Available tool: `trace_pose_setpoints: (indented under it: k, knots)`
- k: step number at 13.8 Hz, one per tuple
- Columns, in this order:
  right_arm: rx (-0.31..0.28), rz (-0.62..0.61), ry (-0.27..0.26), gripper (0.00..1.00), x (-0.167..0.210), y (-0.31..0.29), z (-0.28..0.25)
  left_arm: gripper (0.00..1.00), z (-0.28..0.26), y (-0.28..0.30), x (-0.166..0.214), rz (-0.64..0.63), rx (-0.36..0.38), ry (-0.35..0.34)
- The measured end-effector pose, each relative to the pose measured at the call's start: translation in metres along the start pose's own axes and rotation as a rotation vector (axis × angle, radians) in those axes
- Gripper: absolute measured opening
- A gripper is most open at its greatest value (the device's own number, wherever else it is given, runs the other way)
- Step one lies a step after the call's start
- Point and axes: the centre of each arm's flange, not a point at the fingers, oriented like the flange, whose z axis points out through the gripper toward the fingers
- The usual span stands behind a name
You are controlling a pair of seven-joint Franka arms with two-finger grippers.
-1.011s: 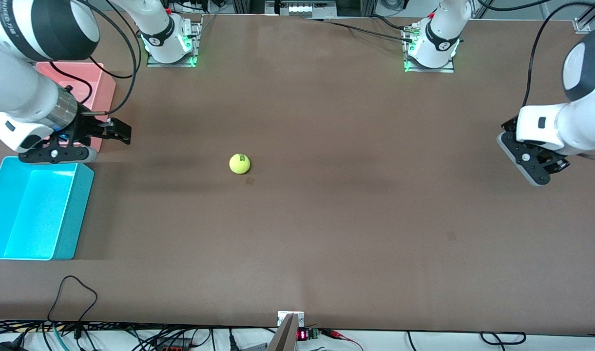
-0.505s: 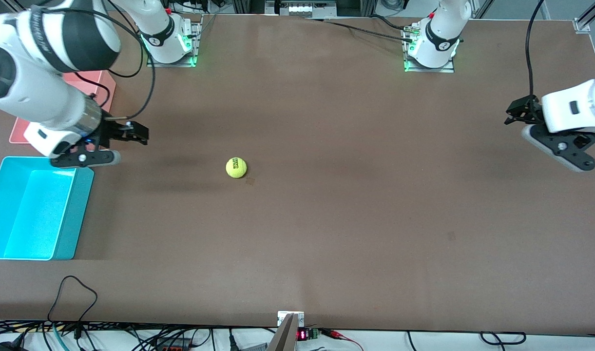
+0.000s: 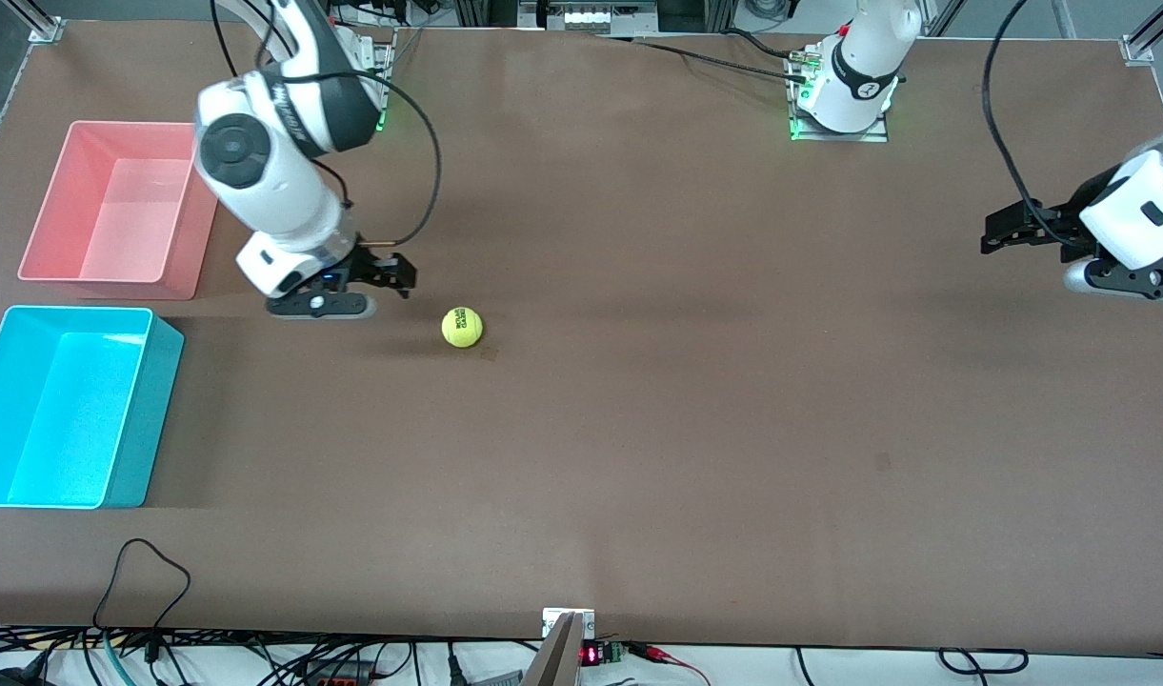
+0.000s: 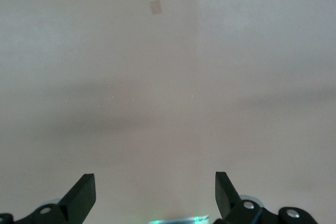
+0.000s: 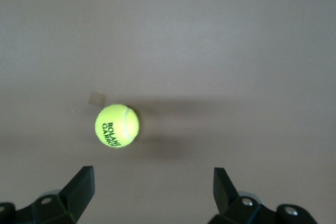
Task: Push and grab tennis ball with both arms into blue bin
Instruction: 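Lower the open right gripper over the tennis ball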
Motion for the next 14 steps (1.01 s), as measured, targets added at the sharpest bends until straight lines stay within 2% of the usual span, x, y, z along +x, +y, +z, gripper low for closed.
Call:
trace_pose_setpoints:
  k: [3,10,14]
  knots:
    - [0.007,-0.020,-0.003,1.00,-0.010,-0.021,0.034,1.00,-0.006,-0.013,-0.002,-0.050,0.001,0.068]
    - [0.028,-0.043,-0.013,1.00,-0.016,-0.066,0.119,1.00,-0.004,-0.020,-0.006,-0.093,-0.001,0.044]
    - [0.026,-0.050,-0.017,1.00,-0.010,-0.088,0.137,1.00,-0.004,-0.017,-0.007,-0.130,-0.002,0.034]
